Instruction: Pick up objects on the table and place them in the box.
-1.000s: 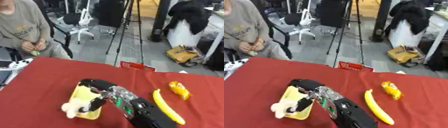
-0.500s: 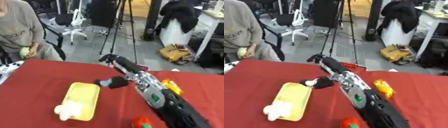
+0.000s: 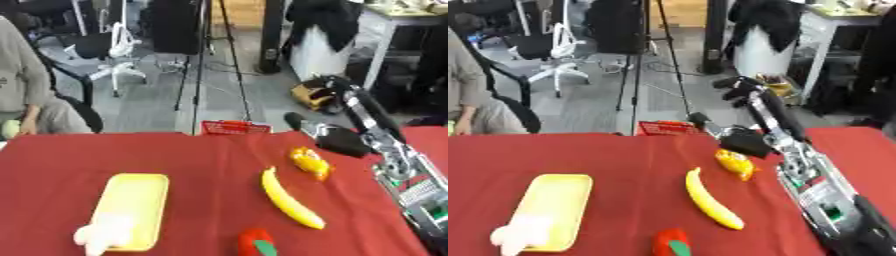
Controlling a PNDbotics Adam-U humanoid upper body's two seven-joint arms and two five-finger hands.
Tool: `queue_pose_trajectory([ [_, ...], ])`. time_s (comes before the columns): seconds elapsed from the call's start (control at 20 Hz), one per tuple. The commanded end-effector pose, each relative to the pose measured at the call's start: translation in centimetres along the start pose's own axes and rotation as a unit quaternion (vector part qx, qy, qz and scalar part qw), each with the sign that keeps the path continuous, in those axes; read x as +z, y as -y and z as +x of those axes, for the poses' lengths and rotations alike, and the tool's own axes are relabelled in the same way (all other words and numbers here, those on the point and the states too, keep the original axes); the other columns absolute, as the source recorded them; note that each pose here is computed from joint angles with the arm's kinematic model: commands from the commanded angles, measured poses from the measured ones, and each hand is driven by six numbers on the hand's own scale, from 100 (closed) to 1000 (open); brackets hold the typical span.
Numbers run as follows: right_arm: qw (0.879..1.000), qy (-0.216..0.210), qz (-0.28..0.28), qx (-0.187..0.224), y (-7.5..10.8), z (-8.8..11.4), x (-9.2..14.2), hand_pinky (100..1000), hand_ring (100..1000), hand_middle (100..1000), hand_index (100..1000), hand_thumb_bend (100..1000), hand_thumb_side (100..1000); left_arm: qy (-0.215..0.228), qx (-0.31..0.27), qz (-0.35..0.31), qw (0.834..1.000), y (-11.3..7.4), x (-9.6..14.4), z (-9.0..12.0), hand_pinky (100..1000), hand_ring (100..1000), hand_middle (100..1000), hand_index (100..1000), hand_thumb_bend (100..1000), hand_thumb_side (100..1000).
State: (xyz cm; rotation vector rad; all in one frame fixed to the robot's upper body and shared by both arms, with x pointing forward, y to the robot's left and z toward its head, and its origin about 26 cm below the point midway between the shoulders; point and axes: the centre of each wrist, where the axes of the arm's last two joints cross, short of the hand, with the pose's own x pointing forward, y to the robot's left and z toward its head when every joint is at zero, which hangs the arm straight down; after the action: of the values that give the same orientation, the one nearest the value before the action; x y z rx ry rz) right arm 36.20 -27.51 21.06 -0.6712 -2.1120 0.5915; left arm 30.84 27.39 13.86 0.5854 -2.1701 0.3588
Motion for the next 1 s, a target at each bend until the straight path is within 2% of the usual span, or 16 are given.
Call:
queue_pose_trajectory([
  [0.05, 0.999, -0.003, -0.035, -0.012, 2.0, 0.3, 0.6, 690, 740, 801, 839, 554, 585, 0.003, -0.011, -0.007, 1.0, -0.5, -0.5, 0.1, 545, 736, 683, 750, 624, 871],
  [0.45, 0.997, -0.051, -0.062, -0.021, 1.7, -1.3, 3.0, 681, 733, 800, 838, 544, 566, -0.022, -0.016, -0.023, 0.999, -0.5, 0.3, -0.7, 548, 753, 698, 753, 649, 860],
  [1.0, 0.995, -0.073, -0.064, -0.022, 1.0, -2.0, 3.8, 679, 730, 800, 837, 542, 558, -0.04, -0.021, -0.032, 0.998, -0.5, 0.8, -1.1, 543, 736, 678, 742, 657, 857],
])
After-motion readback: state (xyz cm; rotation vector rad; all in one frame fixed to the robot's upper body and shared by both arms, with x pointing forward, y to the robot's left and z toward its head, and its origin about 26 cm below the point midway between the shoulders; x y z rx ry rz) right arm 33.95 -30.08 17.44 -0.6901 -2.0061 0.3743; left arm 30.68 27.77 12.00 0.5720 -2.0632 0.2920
